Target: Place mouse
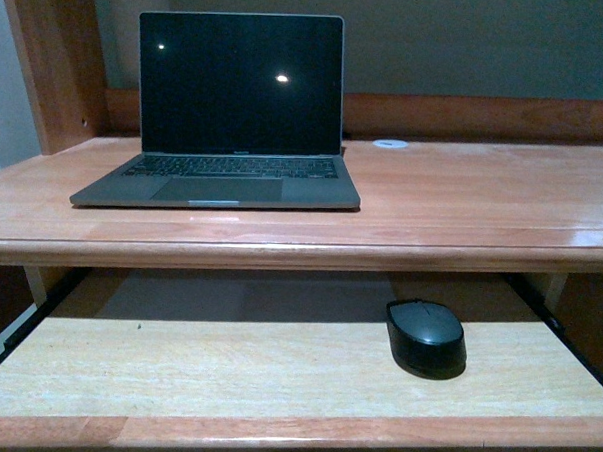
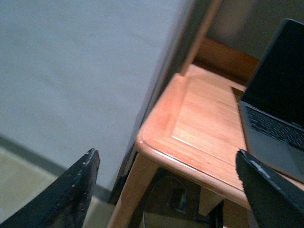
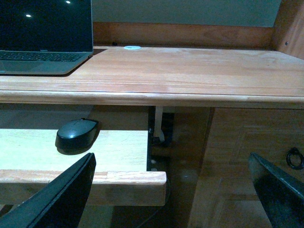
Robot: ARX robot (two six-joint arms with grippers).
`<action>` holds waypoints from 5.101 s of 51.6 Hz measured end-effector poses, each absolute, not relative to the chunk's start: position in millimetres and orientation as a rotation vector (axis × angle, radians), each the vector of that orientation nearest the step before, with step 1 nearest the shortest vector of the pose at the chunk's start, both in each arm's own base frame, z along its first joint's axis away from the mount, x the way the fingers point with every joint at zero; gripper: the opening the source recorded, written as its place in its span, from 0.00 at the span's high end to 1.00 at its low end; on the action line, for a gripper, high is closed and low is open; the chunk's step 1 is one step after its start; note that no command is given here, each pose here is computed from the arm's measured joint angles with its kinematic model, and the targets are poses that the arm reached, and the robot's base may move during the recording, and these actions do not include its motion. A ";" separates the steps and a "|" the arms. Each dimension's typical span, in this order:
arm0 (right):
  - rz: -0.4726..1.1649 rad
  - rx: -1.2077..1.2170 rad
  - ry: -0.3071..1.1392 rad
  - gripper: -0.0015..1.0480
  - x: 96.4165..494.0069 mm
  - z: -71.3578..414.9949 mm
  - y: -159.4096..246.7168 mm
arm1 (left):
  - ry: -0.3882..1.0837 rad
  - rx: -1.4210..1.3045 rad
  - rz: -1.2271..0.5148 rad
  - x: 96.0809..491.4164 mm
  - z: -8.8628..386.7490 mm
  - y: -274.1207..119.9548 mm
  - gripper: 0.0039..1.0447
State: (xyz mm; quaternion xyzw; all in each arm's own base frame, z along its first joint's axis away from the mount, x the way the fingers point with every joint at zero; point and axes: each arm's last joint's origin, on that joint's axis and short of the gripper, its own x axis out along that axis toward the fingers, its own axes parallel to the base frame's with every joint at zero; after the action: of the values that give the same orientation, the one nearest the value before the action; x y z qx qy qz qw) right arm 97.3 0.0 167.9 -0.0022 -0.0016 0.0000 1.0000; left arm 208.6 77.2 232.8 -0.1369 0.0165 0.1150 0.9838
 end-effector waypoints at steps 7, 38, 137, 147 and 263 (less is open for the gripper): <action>0.003 -0.004 -0.004 0.06 97.3 168.0 0.1 | 0.037 -0.111 0.003 193.1 207.1 50.7 0.39; 0.000 -0.005 -0.003 0.06 97.3 167.8 0.0 | 0.013 -0.016 0.005 137.2 175.6 2.0 0.99; 0.156 0.110 0.033 0.06 148.7 202.5 29.6 | -0.004 -0.007 0.003 97.3 166.2 0.2 0.43; 0.231 0.132 0.123 0.06 205.2 207.0 71.4 | -0.004 -0.007 0.003 97.3 166.2 0.2 0.11; 0.141 0.138 0.349 0.40 250.6 173.2 92.6 | -0.004 -0.007 0.003 97.3 166.2 0.2 0.06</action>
State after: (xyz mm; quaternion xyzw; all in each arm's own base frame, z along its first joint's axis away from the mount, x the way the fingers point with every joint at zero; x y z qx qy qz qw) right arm 250.6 92.6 173.2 0.0685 0.1734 0.0701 0.9800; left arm 97.3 0.2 166.2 -0.0035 -0.0018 0.0015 1.0000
